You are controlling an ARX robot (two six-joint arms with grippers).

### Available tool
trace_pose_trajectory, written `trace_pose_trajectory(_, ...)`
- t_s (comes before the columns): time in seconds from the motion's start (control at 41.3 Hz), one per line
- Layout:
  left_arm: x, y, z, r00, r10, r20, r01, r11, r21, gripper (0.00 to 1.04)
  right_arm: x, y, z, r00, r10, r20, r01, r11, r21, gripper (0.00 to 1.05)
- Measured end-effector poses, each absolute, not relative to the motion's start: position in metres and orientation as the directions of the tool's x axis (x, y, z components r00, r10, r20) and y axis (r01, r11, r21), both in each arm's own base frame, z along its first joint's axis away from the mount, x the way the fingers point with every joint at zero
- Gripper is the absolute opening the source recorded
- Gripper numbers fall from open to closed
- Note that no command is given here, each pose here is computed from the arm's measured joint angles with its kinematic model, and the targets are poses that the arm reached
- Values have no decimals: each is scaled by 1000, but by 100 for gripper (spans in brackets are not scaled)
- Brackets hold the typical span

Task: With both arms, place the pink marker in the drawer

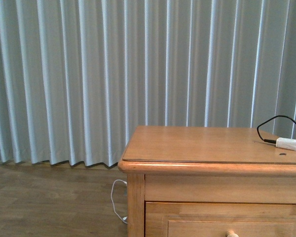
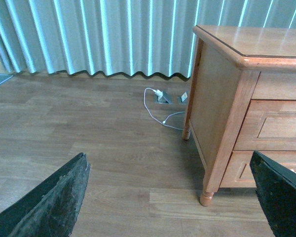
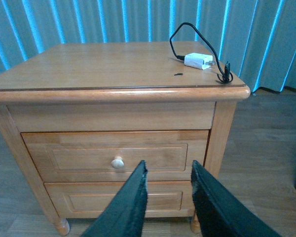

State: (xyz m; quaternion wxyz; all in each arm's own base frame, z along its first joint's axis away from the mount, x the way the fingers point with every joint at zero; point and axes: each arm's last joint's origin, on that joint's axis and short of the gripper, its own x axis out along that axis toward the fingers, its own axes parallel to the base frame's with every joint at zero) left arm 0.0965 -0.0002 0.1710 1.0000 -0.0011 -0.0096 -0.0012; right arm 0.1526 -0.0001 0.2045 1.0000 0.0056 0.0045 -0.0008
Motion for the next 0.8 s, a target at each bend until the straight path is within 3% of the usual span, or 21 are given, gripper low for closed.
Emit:
trace_pose_trajectory(0.145, 97, 0, 171, 1000, -2, 19, 2, 1000, -2, 98, 142, 0, 194, 1000, -2, -4, 2, 1000, 3, 1)
trace_pose_trajectory(0.799, 97, 0, 171, 1000, -2, 19, 2, 1000, -2, 98, 117, 0, 168, 1000, -2, 4, 2, 1000, 3, 1)
